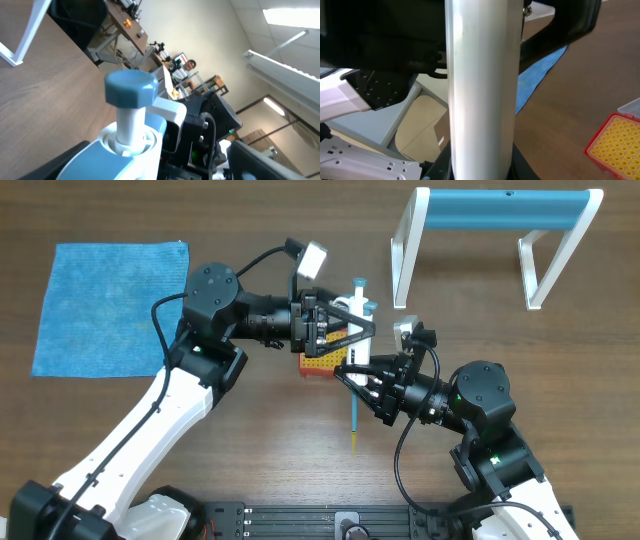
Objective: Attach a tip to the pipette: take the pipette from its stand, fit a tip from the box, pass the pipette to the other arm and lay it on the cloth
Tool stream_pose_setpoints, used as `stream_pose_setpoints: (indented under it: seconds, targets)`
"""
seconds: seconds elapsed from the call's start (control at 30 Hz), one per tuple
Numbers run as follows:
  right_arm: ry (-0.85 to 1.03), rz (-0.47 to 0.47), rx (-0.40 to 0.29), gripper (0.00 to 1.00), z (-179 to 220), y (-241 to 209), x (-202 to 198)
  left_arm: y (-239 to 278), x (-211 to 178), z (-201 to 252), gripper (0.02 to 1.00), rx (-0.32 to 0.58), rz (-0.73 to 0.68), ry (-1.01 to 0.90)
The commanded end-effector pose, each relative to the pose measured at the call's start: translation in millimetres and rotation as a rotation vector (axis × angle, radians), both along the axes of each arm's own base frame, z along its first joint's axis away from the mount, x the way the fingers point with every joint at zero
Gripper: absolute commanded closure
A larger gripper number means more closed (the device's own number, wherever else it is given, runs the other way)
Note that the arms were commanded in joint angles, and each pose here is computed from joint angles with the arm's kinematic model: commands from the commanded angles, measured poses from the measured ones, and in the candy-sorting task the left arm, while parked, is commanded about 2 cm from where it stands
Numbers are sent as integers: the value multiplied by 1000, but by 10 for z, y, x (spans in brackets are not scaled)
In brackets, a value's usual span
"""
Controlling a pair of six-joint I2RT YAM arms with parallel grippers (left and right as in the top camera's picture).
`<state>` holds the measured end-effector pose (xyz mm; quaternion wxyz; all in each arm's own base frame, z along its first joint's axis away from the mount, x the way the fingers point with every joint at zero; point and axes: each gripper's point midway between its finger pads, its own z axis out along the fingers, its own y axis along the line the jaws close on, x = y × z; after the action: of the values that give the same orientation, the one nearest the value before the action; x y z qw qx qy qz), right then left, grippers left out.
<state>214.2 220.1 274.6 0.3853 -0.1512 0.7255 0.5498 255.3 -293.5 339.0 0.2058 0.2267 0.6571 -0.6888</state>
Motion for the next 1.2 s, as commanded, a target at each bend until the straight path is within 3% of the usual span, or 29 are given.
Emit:
stream_pose_setpoints:
  seconds: [0.03, 0.1, 0.17, 0.23, 0.33, 0.37, 0.4, 0.43, 0.67, 0.7, 0.73, 0.87, 1.0, 1.13, 1.2]
  targets:
    - [-32, 10, 22, 921, 165, 2, -7, -2, -31, 35, 209, -2, -36, -31]
    - [-32, 10, 22, 919, 165, 2, -7, -2, -31, 35, 275, -2, -36, -31]
    - [-32, 10, 22, 919, 165, 2, -7, -2, -32, 34, 443, -1, -37, -30]
    - [-32, 10, 22, 921, 165, 2, -7, -2, -30, 30, 448, 0, -37, -27]
    - [-32, 10, 22, 921, 165, 2, -7, 0, -58, 21, 601, 3, -54, -25]
    - [-32, 10, 22, 921, 165, 2, -7, 1, -69, 18, 829, 3, -61, -24]
    - [-32, 10, 22, 921, 165, 2, -7, 1, -77, 17, 941, 4, -65, -23]
    - [-32, 10, 22, 919, 165, 2, -7, 1, -78, 12, 974, 6, -66, -20]
    - [-32, 10, 21, 890, 164, 2, -7, -2, -43, -35, 991, 19, -48, 15]
    - [-32, 10, 21, 470, 164, 2, -8, -5, -11, -73, 993, 30, -30, 35]
    - [-32, 11, 21, 156, 163, 2, -8, -7, 19, -117, 991, 42, -12, 46]
    - [-30, 43, 25, 152, 169, 21, -59, 74, 300, -626, 991, 197, 180, 213]
    - [-10, 143, 45, 150, 191, 7, -203, 327, 514, -1134, 991, 371, 387, 372]
    - [26, 184, 68, 139, 205, -154, -220, 579, 577, -1366, 993, 459, 463, 425]
    - [53, 170, 73, 51, 178, -286, -179, 774, 570, -1473, 993, 515, 482, 453]
